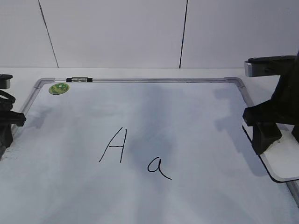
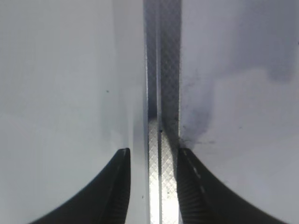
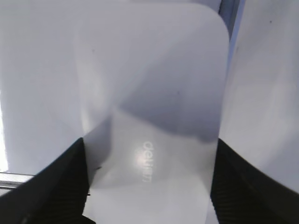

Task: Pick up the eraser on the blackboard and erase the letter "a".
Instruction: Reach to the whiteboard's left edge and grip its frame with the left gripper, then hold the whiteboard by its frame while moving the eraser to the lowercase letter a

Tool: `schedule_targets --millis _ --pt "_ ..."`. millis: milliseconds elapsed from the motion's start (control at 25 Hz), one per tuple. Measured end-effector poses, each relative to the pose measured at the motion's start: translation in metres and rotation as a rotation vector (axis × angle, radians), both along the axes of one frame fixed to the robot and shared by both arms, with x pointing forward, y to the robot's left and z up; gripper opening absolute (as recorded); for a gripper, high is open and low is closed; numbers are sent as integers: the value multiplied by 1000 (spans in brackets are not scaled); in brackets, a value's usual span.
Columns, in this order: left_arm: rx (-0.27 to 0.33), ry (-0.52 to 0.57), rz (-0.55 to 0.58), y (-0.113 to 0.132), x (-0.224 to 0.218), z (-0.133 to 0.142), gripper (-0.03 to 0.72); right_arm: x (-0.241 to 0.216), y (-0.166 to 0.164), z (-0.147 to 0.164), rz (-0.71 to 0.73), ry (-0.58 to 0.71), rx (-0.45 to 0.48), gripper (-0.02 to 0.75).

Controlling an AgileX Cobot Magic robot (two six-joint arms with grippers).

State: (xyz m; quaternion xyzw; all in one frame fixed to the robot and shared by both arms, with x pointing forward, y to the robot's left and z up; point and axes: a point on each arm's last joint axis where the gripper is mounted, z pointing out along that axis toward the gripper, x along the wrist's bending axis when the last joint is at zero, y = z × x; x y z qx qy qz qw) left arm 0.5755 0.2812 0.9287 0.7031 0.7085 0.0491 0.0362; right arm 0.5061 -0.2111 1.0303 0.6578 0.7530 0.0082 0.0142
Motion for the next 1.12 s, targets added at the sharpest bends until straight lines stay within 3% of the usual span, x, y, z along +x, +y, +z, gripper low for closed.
schedule_targets --millis 1120 --pt "-18 7 47 9 1 1 237 0 0 0 2 -2 0 562"
